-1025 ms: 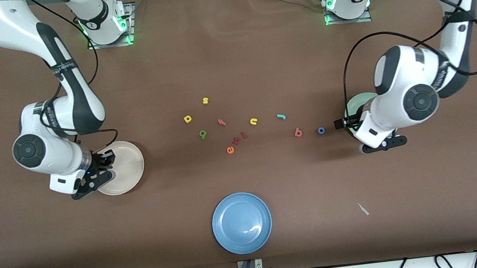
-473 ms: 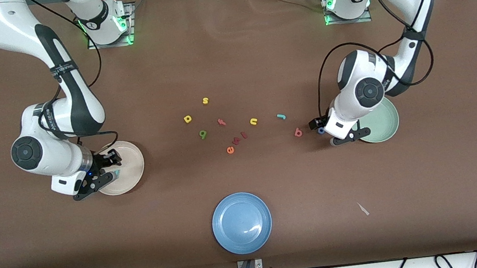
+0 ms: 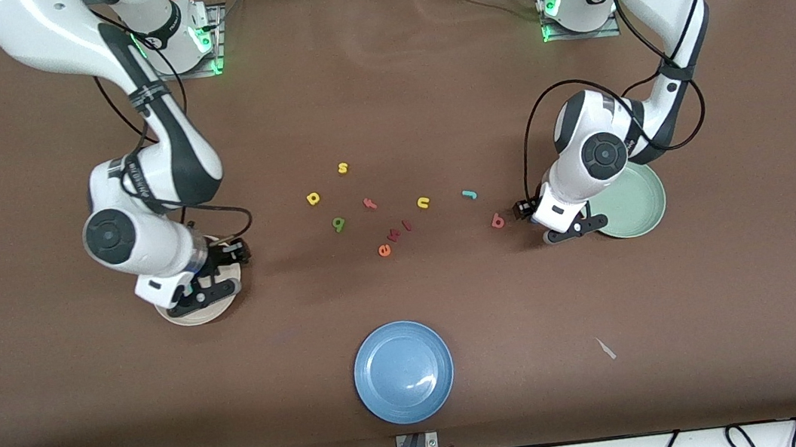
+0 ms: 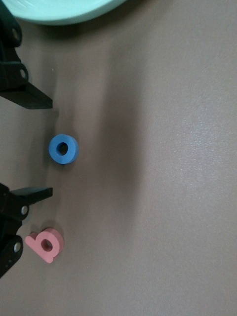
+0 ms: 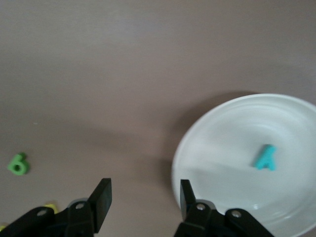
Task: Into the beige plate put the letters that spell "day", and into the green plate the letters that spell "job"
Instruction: 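Lift the blue o with the left gripper while the right gripper reaches the a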
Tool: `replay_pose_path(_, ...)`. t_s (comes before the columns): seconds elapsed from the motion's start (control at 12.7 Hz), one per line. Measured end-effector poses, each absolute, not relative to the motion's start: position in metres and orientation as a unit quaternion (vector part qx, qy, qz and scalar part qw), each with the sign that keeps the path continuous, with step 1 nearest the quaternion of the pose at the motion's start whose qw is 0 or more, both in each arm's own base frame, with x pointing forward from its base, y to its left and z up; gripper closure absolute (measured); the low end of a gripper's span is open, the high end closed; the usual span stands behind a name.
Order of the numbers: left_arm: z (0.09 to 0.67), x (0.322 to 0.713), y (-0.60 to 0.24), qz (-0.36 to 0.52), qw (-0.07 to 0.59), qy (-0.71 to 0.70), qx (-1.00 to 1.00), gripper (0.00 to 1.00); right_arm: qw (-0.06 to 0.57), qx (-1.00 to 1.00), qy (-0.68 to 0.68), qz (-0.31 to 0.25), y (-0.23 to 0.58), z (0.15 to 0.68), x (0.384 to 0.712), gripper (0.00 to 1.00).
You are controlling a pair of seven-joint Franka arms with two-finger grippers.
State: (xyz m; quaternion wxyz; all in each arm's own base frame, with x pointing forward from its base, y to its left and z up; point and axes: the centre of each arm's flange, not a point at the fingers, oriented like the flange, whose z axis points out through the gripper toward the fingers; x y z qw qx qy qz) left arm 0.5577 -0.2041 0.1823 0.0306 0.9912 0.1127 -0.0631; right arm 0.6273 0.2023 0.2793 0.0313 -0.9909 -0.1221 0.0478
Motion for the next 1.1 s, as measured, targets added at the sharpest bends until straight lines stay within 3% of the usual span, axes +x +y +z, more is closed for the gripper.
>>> replay_pose_path(0.39,0.175,0.557,-0.204,-0.065,0.030,0.113,0.991,0.33,0.023,-0.994,-0.098,0.053,0.300,0.277,0.585,0.33)
replay_pose_path(0.63,0.172,0.557,-0.204,-0.064,0.031,0.113,0.991,0.46,0.021,-0.992,-0.113,0.048,0.324,0.261,0.562,0.23)
replay_pose_path(0.71,0.171,0.557,-0.204,-0.064,0.031,0.113,0.991,0.46,0.021,-0.992,-0.112,0.046,0.326,0.254,0.556,0.22)
replay_pose_path(0.87,0.172,0.559,-0.202,-0.062,0.030,0.112,0.991,0.63,0.023,-0.992,-0.114,0.041,0.326,0.239,0.542,0.21)
replay_pose_path(0.95,0.172,0.559,-0.202,-0.062,0.029,0.111,0.991,0.63,0.025,-0.992,-0.115,0.037,0.326,0.232,0.535,0.21)
replay_pose_path(1.1,0.173,0.560,-0.202,-0.059,0.025,0.105,0.992,0.76,0.028,-0.992,-0.122,0.033,0.328,0.218,0.518,0.20)
